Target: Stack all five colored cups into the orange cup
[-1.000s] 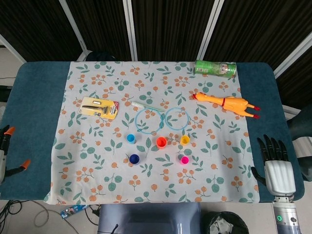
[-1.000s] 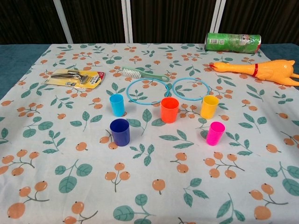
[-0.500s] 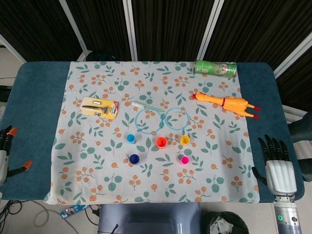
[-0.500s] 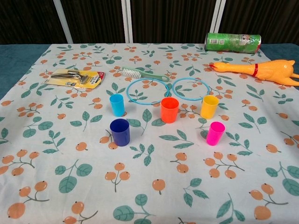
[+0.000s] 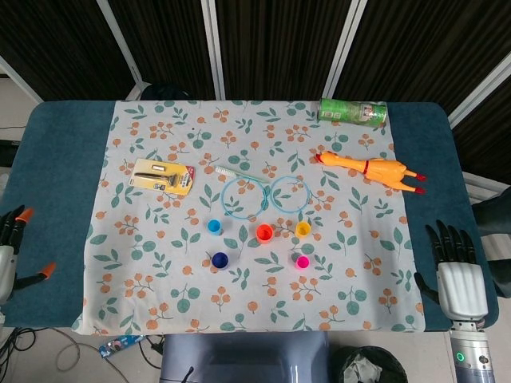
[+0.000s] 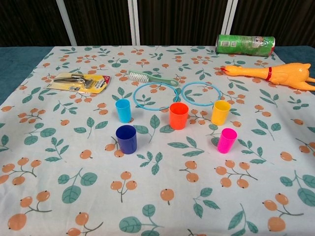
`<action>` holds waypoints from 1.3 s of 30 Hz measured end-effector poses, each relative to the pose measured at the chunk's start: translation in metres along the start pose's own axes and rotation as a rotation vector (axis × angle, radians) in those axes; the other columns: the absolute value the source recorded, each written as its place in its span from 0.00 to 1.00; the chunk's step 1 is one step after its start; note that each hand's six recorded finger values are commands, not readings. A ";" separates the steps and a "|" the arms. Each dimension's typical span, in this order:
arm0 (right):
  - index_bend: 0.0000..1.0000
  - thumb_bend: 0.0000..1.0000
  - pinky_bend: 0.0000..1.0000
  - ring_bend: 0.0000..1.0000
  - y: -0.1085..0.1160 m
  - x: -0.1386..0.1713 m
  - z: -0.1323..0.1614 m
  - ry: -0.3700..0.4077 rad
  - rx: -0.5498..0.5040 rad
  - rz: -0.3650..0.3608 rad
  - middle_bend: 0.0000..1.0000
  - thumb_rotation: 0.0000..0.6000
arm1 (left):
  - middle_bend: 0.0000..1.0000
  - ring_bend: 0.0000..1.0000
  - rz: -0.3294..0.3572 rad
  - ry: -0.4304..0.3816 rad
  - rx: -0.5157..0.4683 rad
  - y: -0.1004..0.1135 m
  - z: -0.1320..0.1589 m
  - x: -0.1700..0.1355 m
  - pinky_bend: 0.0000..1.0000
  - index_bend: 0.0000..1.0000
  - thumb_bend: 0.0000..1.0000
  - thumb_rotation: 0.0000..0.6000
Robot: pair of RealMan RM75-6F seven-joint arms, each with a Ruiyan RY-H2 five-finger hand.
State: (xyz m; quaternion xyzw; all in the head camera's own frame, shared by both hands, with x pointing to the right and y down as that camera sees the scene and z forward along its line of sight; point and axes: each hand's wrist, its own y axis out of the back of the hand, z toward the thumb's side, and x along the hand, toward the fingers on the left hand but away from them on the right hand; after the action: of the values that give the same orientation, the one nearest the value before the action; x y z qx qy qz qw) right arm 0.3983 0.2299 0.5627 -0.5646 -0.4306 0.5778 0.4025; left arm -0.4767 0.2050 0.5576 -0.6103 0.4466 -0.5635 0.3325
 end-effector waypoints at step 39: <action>0.00 0.33 0.06 0.00 -0.003 0.002 0.001 -0.027 0.020 -0.003 0.00 1.00 | 0.00 0.00 -0.445 -0.801 0.244 -0.112 0.299 0.057 0.00 0.29 0.14 1.00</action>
State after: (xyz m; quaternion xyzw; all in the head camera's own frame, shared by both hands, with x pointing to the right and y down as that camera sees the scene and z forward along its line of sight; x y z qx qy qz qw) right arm 0.3974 0.2323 0.5654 -0.5521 -0.4308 0.5892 0.4032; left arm -0.1652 0.1663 0.6389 -0.8169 0.0724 -0.3897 0.4191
